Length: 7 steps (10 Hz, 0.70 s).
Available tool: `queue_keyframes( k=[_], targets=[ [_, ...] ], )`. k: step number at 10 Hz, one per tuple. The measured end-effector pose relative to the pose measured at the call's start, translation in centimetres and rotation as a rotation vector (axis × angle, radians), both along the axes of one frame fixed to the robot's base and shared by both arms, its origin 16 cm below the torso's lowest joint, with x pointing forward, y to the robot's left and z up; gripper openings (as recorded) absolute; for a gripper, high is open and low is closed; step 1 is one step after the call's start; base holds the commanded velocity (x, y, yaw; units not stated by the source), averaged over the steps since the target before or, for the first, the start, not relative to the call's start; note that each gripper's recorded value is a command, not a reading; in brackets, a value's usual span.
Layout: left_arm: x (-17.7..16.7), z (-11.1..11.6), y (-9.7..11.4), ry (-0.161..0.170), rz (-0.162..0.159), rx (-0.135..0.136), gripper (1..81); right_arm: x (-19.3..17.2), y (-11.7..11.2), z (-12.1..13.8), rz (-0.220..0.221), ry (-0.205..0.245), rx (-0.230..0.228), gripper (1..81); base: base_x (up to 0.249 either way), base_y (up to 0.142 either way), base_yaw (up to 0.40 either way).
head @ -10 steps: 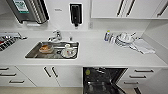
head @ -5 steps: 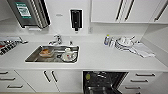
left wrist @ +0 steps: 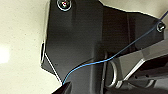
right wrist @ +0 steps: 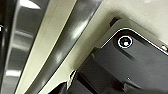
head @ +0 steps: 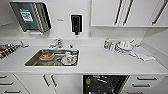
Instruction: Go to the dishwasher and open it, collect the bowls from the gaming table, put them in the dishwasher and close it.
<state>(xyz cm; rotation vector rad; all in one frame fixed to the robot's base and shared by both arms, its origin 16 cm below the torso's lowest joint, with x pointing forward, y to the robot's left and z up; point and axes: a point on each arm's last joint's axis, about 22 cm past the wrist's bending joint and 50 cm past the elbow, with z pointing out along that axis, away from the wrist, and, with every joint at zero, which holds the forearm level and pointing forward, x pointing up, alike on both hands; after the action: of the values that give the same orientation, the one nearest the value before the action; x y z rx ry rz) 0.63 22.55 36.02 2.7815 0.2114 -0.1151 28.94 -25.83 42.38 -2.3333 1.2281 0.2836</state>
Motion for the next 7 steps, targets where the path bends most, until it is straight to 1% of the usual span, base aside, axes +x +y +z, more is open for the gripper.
queue_keyframes(
  k=[1, 2, 3, 4, 5, 6, 7],
  targets=[
    [0.8, -0.7, 0.1, -0.01, 0.0, 0.003, 81.1, 0.3, -1.0, -0.5, -0.078, 0.043, 0.005, 81.1, 0.0, 0.0, 0.0],
    [1.7, -1.2, 0.1, -0.021, -0.001, 0.003, 81.1, 0.6, -2.4, -0.8, -0.174, 0.083, 0.01, 81.1, 0.0, 0.0, 0.0],
    [2.1, -1.5, 0.2, -0.027, -0.001, 0.003, 81.1, 1.6, -4.9, -0.8, -0.271, 0.101, -0.002, 81.1, 0.0, 0.0, 0.0],
    [2.1, -1.7, 0.2, -0.026, -0.001, 0.004, 81.1, 3.0, -7.4, -0.3, -0.324, 0.093, -0.018, 81.1, 0.0, 0.0, 0.0],
    [1.9, -1.7, 0.3, -0.023, -0.002, 0.007, 81.1, 3.4, -9.0, 0.2, -0.332, 0.093, -0.024, 81.1, 0.0, 0.0, 0.0],
    [1.9, -1.7, 0.3, -0.023, -0.002, 0.007, 81.1, 4.1, -8.7, 0.8, -0.329, 0.087, -0.007, 81.1, 0.0, 0.0, 0.0],
    [1.9, -1.6, 0.3, -0.022, -0.002, 0.007, 81.1, 5.0, -7.8, 1.8, -0.316, 0.079, 0.028, 81.1, 0.0, 0.0, 0.0]
  ],
)
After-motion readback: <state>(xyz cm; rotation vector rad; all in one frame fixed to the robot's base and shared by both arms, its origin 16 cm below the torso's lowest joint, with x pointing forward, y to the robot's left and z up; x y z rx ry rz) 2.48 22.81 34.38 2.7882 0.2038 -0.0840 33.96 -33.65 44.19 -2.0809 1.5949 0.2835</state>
